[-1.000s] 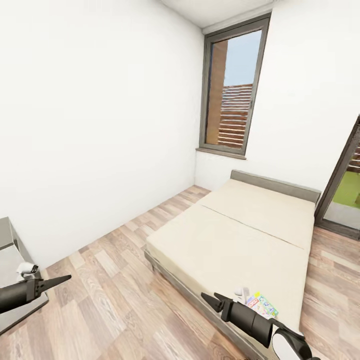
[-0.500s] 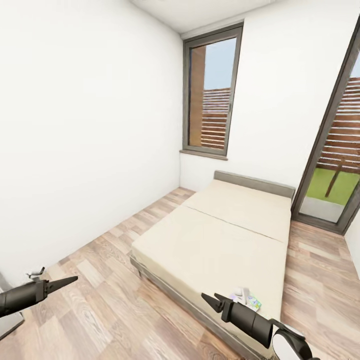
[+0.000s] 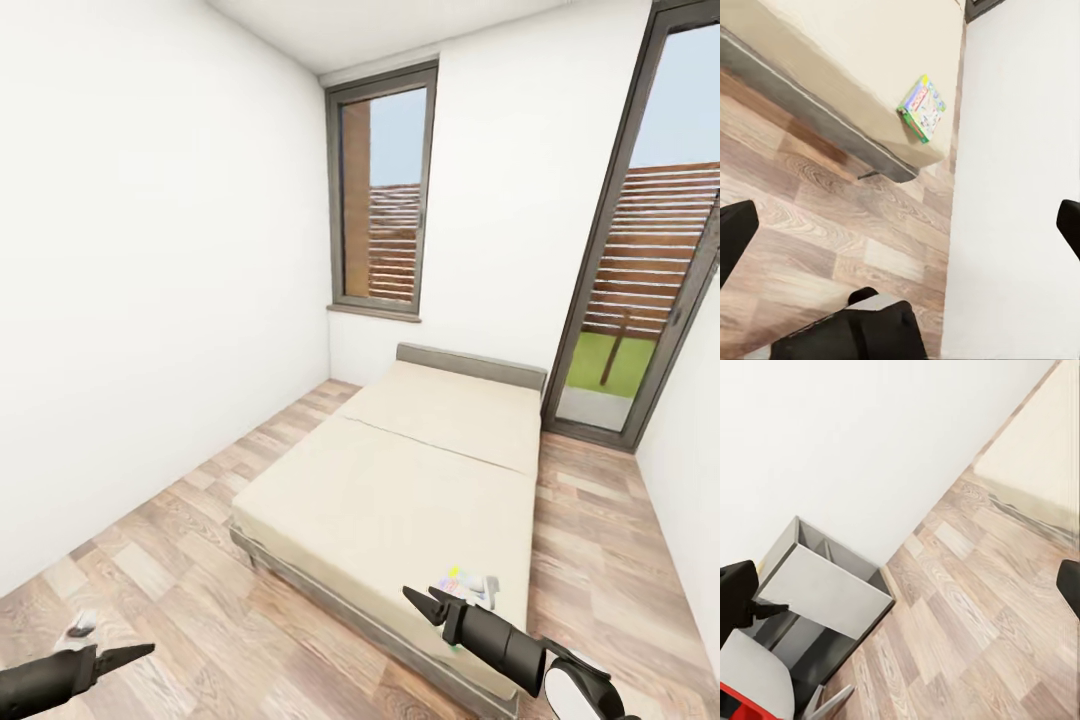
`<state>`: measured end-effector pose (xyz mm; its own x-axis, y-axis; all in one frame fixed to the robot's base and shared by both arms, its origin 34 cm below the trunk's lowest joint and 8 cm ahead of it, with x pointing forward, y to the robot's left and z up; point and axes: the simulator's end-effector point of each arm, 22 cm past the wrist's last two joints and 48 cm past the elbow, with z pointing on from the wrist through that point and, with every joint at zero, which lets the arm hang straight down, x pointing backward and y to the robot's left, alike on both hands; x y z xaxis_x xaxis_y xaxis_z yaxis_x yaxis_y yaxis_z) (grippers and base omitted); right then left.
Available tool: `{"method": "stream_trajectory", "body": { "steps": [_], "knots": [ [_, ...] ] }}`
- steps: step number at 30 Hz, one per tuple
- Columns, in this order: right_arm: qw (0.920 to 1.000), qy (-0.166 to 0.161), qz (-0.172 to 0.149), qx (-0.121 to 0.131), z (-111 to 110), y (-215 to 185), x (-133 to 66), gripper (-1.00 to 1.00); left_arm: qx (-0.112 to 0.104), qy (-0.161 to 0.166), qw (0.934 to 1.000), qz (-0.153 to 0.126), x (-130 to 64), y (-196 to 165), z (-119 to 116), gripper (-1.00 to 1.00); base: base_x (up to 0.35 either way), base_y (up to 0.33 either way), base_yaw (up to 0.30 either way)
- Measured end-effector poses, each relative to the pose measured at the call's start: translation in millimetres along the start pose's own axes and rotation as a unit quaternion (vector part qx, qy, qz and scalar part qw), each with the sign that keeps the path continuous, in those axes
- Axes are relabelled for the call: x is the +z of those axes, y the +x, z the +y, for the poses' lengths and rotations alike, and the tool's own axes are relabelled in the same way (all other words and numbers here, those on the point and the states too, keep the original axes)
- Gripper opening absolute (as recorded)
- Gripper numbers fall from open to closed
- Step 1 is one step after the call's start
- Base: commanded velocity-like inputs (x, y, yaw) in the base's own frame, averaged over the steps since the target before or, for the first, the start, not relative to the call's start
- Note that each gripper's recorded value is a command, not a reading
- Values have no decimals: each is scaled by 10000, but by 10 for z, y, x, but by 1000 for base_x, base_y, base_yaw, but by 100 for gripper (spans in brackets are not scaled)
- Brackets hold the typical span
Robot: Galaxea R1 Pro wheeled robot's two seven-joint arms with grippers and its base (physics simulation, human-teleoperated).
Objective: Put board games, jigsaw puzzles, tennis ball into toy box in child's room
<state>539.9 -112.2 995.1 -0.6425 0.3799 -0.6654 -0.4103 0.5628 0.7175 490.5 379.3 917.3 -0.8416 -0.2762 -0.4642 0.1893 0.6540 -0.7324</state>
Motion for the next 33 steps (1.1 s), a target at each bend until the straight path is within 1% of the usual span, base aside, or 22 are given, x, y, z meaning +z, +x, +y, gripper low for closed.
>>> {"method": "stream_trajectory", "body": {
  "steps": [1,2,5,6,9,11,12,14,15,19,24,25,27,28,29,30,33],
  "knots": [
    [10000,-2,-2,-4,3,-2,-1,100,-161,-270,9993,185,29,261,221,100,0,0,-229],
    [10000,-4,-5,-7,6,-6,-2,100,-250,-412,9985,267,41,402,335,100,0,0,-229],
    [10000,-13,-16,-16,18,-16,-4,100,-392,-886,9942,462,49,787,654,100,0,0,-229],
    [10000,-18,-20,-19,23,-20,-4,100,-418,-1249,9897,560,32,1018,863,100,0,0,-229],
    [10000,-26,-31,-30,34,-30,-7,100,-390,-1844,9800,636,-21,1312,1164,100,0,0,-229],
    [10000,-31,-37,-38,42,-36,-8,100,-337,-2243,9717,663,-56,1485,1342,100,0,0,-229],
    [10000,-34,-40,-41,46,-38,-8,100,-266,-2635,9618,691,-78,1652,1495,100,0,0,-229],
    [10000,-37,-46,-50,52,-44,-9,100,-188,-3027,9505,669,-88,1785,1627,100,0,0,-229],
    [10000,-39,-48,-55,55,-47,-10,100,-105,-3399,9381,659,-92,1902,1733,100,0,0,-229],
    [9999,-47,-59,-71,68,-58,-14,100,-22,-4109,9096,610,-89,2094,1878,100,0,0,-229],
    [9999,-53,-73,-90,82,-72,-18,100,34,-4845,8727,598,-90,2257,1953,100,0,0,-229],
    [9999,-53,-76,-93,85,-75,-19,100,51,-5088,8587,603,-109,2299,1969,100,0,0,-229],
    [9999,-56,-82,-101,91,-81,-21,100,63,-5301,8458,602,-130,2327,1977,100,0,0,-229],
    [9999,-58,-85,-104,94,-84,-22,100,66,-5381,8407,602,-138,2338,1977,100,0,0,-229],
    [9999,-58,-86,-108,96,-85,-23,100,68,-5517,8318,601,-156,2356,1979,100,0,0,-229],
    [9999,-60,-88,-113,99,-88,-24,100,72,-5574,8280,599,-164,2361,1979,100,0,0,-229],
    [9999,-64,-92,-125,108,-94,-27,100,79,-5698,8196,598,-165,2378,1965,100,0,0,-229]
  ]
}}
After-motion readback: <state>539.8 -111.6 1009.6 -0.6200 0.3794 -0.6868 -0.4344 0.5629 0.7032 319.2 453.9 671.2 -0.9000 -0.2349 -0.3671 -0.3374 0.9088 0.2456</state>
